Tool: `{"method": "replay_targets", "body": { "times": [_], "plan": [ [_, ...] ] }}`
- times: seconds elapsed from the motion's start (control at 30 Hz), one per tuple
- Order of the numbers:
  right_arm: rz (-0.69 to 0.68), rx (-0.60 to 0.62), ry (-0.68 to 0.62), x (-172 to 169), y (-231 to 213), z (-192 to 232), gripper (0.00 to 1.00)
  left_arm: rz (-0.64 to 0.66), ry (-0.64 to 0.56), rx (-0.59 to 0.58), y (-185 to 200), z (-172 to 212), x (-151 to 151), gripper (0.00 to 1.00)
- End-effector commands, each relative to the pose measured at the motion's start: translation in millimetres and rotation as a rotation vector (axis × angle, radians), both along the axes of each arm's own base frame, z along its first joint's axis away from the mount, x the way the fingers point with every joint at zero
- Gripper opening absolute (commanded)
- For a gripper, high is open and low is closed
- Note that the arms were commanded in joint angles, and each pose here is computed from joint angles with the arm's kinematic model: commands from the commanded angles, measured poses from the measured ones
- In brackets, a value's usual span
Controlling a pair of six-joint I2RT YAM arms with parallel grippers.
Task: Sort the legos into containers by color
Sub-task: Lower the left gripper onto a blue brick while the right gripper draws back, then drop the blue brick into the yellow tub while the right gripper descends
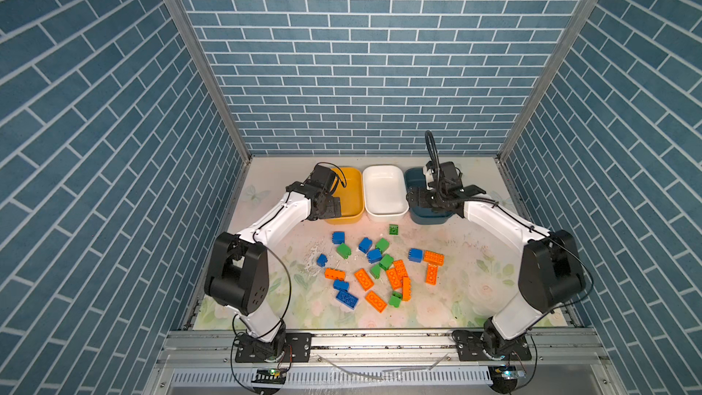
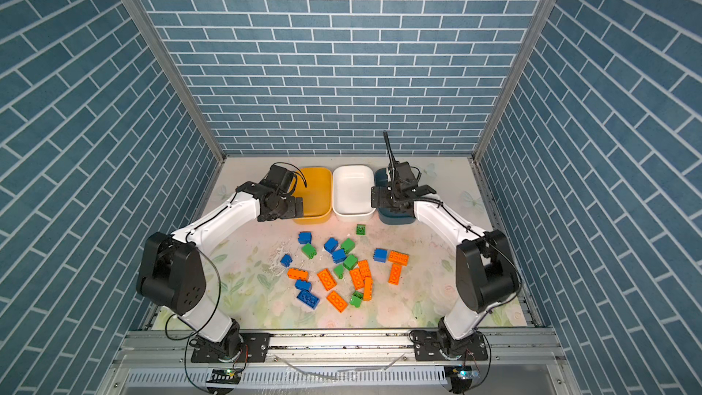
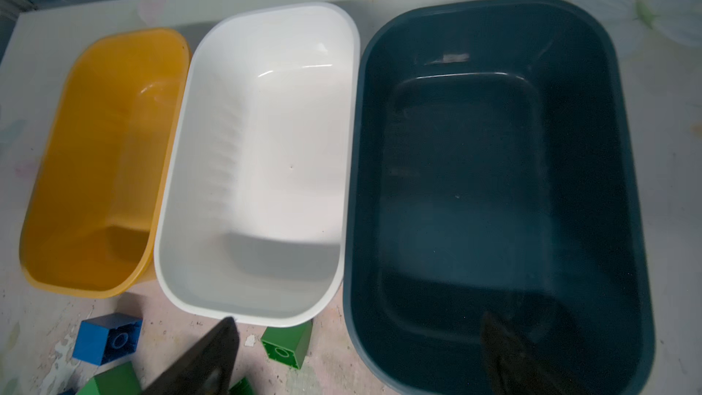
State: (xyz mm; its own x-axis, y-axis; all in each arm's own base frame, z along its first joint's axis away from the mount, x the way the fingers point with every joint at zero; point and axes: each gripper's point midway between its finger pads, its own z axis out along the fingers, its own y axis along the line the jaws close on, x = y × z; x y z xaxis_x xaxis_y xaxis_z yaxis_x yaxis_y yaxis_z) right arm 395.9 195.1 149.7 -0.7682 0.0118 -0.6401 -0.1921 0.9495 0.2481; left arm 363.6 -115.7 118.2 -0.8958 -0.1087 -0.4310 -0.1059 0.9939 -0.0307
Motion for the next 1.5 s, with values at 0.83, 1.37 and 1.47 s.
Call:
{"method": "replay_targets", "body": {
  "times": [0.83, 1.37, 1.47],
  "plan": [
    [-0.166, 0.114, -0.253, -4.4, -26.3, 34.3, 0.96, -0.164, 0.085, 0.01, -50.5, -95.2, -29.1, 0.6],
    [-0.045, -0.063, -0.306, -10.7, -33.1, 45.0, 0.95, -0.082, -0.019, 0.031, -32.9, -70.8, -40.8, 0.27],
    [-0.018, -0.116, -0.329, -11.6, -36.8, 49.7, 0.95, -0.047, -0.097, 0.012, -26.2, -46.8, -41.5, 0.26]
  ]
}}
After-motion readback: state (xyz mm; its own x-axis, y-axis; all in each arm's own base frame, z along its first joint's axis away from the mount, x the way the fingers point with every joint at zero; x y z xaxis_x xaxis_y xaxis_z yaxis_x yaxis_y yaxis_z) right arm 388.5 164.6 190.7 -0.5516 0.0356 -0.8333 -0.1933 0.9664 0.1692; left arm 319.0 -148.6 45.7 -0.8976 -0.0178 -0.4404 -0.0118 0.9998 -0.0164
